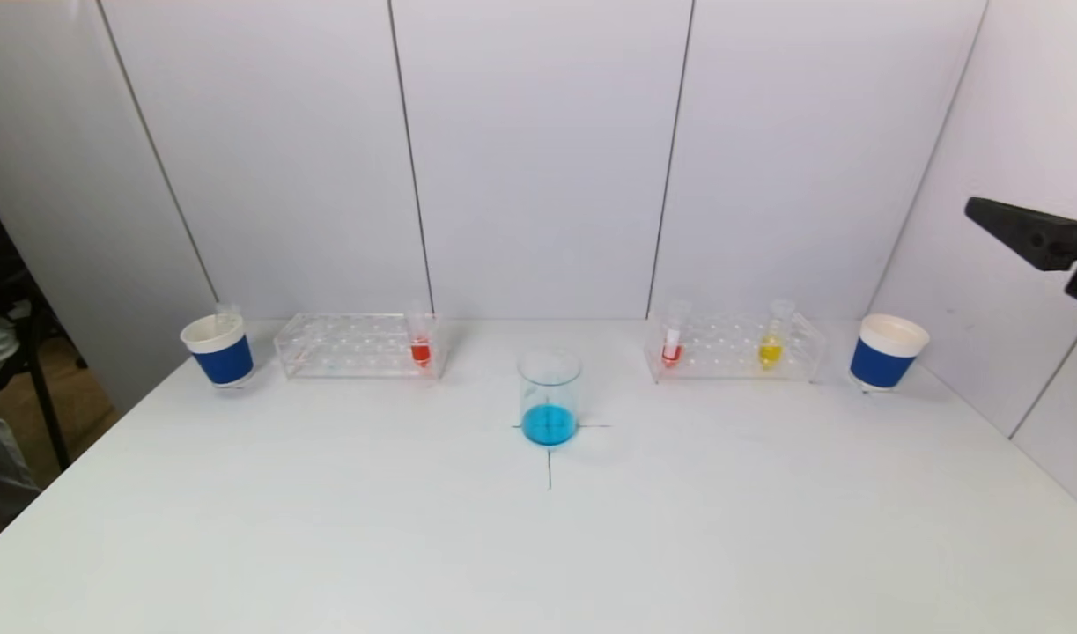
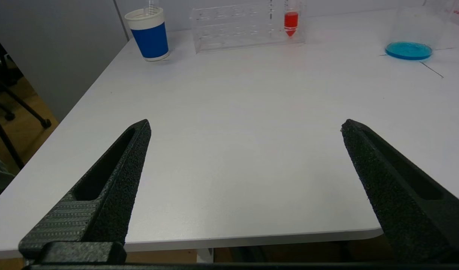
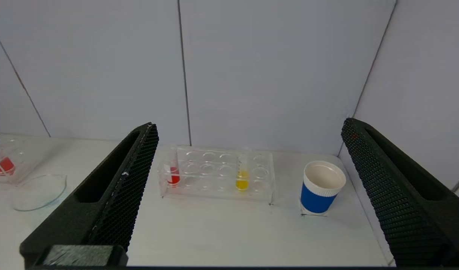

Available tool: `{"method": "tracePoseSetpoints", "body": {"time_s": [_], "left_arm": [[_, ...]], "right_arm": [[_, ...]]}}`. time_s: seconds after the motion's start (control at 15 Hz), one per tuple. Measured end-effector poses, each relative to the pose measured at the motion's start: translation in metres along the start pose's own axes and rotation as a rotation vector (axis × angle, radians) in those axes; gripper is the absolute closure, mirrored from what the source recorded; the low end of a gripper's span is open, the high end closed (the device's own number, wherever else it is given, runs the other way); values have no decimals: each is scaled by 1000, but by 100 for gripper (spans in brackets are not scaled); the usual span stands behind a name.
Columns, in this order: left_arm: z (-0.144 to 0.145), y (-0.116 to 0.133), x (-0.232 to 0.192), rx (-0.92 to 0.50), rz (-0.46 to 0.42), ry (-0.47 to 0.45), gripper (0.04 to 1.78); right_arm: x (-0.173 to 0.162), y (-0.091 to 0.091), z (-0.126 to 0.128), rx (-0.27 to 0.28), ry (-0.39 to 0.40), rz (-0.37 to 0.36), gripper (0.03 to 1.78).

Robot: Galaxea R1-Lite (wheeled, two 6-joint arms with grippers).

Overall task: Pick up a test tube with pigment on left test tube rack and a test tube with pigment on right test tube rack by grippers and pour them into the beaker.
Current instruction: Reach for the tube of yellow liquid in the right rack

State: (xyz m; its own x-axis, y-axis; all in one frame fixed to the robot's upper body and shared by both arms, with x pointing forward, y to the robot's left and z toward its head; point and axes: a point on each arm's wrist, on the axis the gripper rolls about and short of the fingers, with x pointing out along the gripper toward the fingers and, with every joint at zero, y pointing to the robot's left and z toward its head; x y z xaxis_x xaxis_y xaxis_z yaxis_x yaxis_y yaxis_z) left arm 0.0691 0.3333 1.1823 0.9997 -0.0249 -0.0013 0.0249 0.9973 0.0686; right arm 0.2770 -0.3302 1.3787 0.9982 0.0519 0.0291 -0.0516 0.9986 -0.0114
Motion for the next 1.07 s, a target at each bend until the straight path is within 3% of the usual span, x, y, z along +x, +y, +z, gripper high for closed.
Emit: {"method": "tracePoseSetpoints", "body": {"time_s": [0.53, 1.07], "left_arm": [[0, 0, 0, 0, 0, 0, 5], [0, 0, 0, 0, 1, 0, 5]], "right_arm": [[98, 0, -69, 12, 86, -5, 4], [148, 0, -134, 33, 151, -6, 4]]}}
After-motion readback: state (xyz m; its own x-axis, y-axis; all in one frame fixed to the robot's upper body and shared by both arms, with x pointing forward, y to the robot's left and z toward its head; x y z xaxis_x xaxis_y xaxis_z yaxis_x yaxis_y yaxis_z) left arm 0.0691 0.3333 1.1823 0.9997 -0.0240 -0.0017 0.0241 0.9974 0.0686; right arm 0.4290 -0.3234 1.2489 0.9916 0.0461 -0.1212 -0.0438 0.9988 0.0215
